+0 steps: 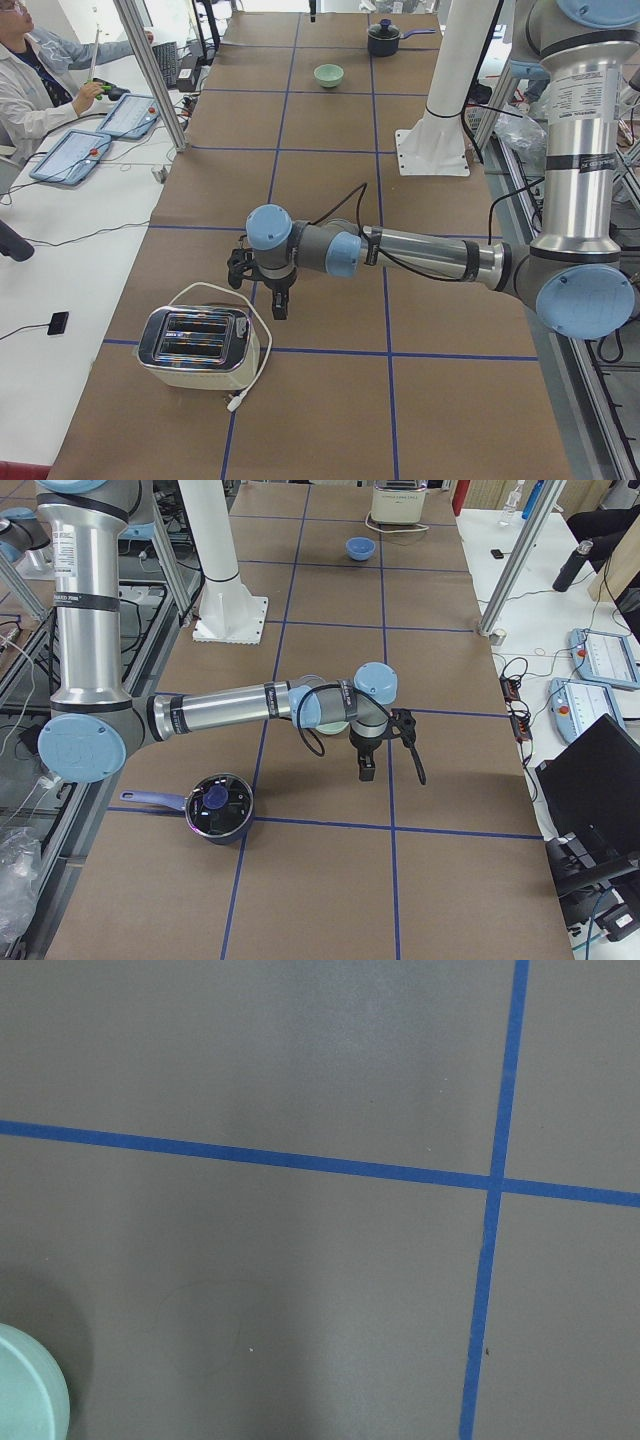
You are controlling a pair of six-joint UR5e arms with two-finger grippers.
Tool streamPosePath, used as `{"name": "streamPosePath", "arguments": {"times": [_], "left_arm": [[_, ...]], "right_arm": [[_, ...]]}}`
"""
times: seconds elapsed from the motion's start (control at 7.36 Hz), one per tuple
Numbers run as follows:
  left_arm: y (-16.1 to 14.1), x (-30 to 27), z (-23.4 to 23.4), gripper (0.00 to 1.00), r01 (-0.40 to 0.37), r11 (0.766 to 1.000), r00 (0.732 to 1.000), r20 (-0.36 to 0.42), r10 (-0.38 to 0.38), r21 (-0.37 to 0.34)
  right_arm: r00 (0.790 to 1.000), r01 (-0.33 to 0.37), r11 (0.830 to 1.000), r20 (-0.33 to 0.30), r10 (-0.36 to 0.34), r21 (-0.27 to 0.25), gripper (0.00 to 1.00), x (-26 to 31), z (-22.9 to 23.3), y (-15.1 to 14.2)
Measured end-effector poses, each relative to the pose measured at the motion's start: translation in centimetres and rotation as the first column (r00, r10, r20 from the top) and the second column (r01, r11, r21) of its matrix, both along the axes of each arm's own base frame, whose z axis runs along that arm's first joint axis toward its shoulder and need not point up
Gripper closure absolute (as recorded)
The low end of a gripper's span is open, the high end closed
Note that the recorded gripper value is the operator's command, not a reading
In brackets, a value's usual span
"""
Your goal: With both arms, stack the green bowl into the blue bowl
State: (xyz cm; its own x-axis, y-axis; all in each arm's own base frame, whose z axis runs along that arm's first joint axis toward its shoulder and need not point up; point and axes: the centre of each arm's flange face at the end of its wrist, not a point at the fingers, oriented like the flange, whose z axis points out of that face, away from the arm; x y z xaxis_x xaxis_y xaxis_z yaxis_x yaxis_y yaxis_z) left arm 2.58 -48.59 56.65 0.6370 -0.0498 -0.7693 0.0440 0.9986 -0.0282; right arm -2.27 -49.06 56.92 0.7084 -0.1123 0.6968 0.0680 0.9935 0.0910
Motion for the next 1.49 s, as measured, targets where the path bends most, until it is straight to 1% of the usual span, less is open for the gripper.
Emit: {"name": "streamPosePath", "arguments": {"times": [0.27, 0.68, 0.95, 1.22, 1.36, 1.49], "left_arm": [[-1.0, 4.9, -3.4, 0.01, 0.006, 0.999, 1.000, -0.020, -0.007, -0.038], [-2.6, 11.1, -6.7, 0.01, -0.007, 0.998, 0.999, -0.050, 0.004, -0.059], [-4.0, 14.5, -5.2, 0.02, -0.041, 0.999, 0.997, -0.067, 0.039, -0.027], [-4.6, 16.3, -3.2, 0.02, -0.042, 0.999, 0.997, -0.062, 0.040, -0.017], [-4.5, 17.8, -3.2, 0.05, -0.036, 0.999, 0.998, -0.052, 0.035, -0.021], [-4.2, 19.4, -3.4, 0.11, -0.030, 0.999, 0.998, -0.047, 0.028, -0.026]], "right_arm": [[1.000, 0.004, 1.000, 0.002, -0.004, 0.000, 0.00, -0.2, 0.0, 0.0], [1.000, 0.013, 1.000, 0.004, -0.013, 0.007, 0.00, -0.7, -0.3, -0.2], [1.000, 0.019, 1.000, 0.003, -0.019, 0.007, 0.00, -1.0, -0.4, -0.3], [1.000, 0.023, 1.000, 0.004, -0.023, 0.008, 0.00, -1.2, -0.4, -0.2], [1.000, 0.025, 1.000, 0.004, -0.025, 0.009, 0.00, -1.2, -0.4, -0.2], [1.000, 0.026, 1.000, 0.004, -0.026, 0.011, 0.00, -1.2, -0.4, -0.2]]}}
